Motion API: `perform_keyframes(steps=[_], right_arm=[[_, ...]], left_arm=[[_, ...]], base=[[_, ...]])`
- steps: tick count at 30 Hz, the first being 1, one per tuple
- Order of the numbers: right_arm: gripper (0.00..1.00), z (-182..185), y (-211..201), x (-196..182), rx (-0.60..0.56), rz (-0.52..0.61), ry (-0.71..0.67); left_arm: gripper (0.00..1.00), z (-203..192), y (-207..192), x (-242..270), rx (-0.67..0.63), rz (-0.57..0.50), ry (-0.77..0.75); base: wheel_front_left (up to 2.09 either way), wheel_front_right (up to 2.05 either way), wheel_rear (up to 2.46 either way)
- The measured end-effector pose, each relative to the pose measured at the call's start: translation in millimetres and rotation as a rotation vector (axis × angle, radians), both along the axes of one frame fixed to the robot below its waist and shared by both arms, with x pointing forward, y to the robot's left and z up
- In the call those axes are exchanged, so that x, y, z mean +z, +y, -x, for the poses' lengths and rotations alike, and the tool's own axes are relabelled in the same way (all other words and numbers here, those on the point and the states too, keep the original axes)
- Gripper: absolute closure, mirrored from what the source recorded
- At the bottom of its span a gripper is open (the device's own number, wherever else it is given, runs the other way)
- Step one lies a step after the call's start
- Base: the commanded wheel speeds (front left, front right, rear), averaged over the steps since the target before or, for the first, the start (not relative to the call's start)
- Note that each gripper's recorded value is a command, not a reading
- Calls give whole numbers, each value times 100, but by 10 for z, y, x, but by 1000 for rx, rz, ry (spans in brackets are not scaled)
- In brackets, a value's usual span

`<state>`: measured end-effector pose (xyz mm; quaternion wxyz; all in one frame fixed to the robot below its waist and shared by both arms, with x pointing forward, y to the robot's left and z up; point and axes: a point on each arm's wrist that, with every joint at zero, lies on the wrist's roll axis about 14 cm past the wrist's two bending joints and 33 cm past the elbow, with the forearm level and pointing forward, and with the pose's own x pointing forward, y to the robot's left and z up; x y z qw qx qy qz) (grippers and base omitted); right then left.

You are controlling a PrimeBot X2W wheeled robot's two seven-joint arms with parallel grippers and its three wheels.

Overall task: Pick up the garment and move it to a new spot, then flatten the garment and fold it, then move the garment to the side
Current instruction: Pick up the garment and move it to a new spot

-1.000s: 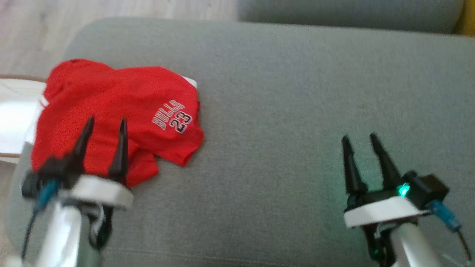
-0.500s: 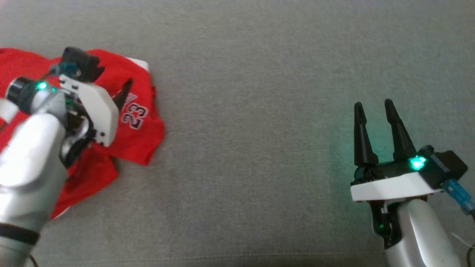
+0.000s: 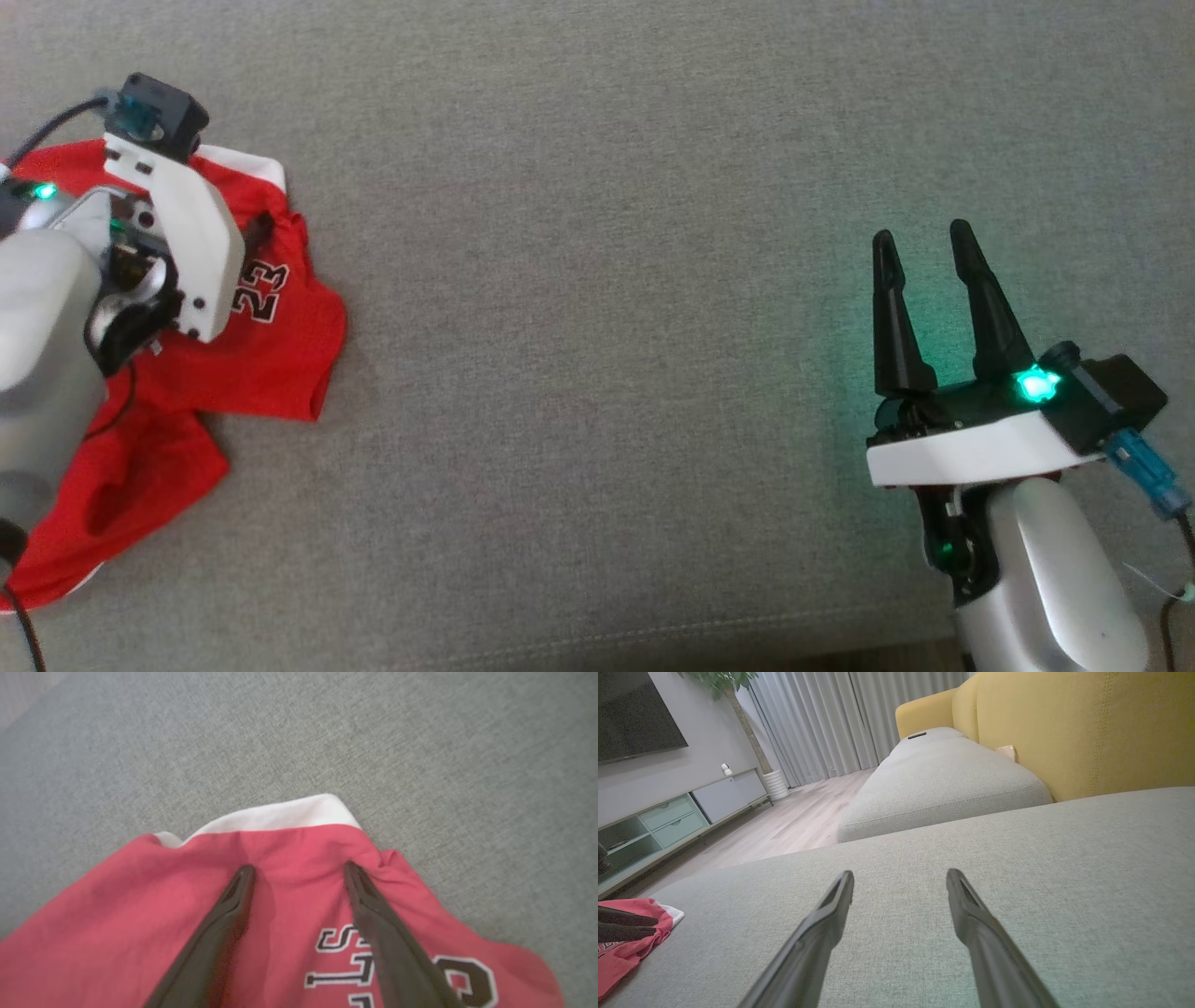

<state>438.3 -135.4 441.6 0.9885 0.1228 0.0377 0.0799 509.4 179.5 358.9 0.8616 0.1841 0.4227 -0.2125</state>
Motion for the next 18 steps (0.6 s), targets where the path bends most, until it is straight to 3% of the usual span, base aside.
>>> perform_keyframes(steps=[2,4,13,18], right_arm=[[0,6,-14,-2,-5,-2,1],[0,8,-19,11,-6,-4,-1],[0,17,-5,149,-4,-12,-36],[0,49,32,245,4,-20,-57]], left_arm=[[0,0,-4,-17,10,8,21],[100,19,-24,-19,6,10,36],[100,18,-51,150,37,98,-52],[100,-118,-174,526,75,238,-207]], base=[[0,0,0],[0,0,0],[0,0,0],[0,0,0]])
